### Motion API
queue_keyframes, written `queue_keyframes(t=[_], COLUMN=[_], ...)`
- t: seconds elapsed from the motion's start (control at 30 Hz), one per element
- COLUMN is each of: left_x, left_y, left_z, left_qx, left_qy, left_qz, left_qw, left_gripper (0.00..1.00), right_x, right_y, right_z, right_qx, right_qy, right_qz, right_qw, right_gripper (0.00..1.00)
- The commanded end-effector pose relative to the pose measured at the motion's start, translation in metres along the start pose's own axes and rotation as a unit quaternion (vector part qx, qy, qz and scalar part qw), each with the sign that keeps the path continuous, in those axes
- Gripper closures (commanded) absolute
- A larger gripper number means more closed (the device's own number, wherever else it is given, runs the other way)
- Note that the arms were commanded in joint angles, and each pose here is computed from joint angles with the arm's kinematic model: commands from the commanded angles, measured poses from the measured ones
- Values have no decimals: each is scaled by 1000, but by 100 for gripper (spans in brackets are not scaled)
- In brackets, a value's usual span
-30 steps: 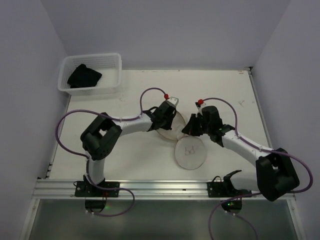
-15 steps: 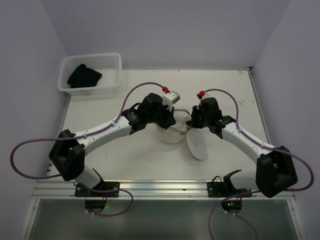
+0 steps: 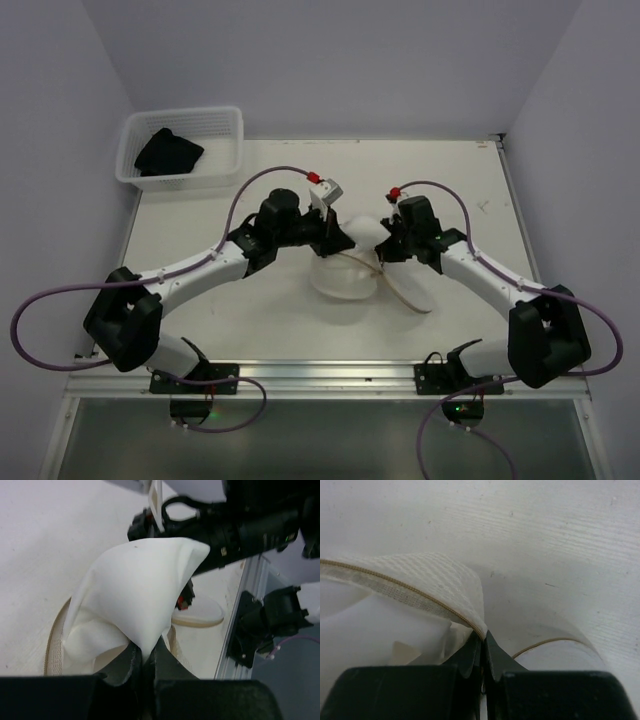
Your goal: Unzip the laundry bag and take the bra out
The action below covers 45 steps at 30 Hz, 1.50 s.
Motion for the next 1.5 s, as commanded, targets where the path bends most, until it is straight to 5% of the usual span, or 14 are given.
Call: queue_keyframes(t=[0.0,0.3,0.7,1.0,1.3,1.47], left_x=[-64,-96,-181,-207,-196,-188], left_y=[-20,15,-2,60,161,213], left_z=[-9,-1,-66,-128,-205,-212], left_qx=[42,-122,-129,-313,-507,-542], left_qy=[-175,-310,-454,-431,-419,-384], left_qz=[3,-90,-110,-69,-7,-15], left_qw=[984,939,875,843,753,747], left_gripper=[100,100,100,100,100,100], right_x=[5,22,26,12,0,-4], right_y=[5,17,5,17,26,31], right_z=[-1,-7,-4,2,1,-1], right_qx=[-41,-65,-6,-39,-58,-75], right_qy=[4,0,-12,-9,-7,-5], right_qz=[-1,10,23,23,6,-1], right_qw=[999,998,1000,999,998,997], right_gripper=[100,100,100,100,100,100])
Point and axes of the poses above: each gripper's point midway between its finger pads, its own z axis out along the fingers, its own y axis along the line the jaws close on, x = y × z, the point moved 8 cm from there along -z, back along the fingers, and after that the axes turned 1 degree about z, right-handed, at the moved point
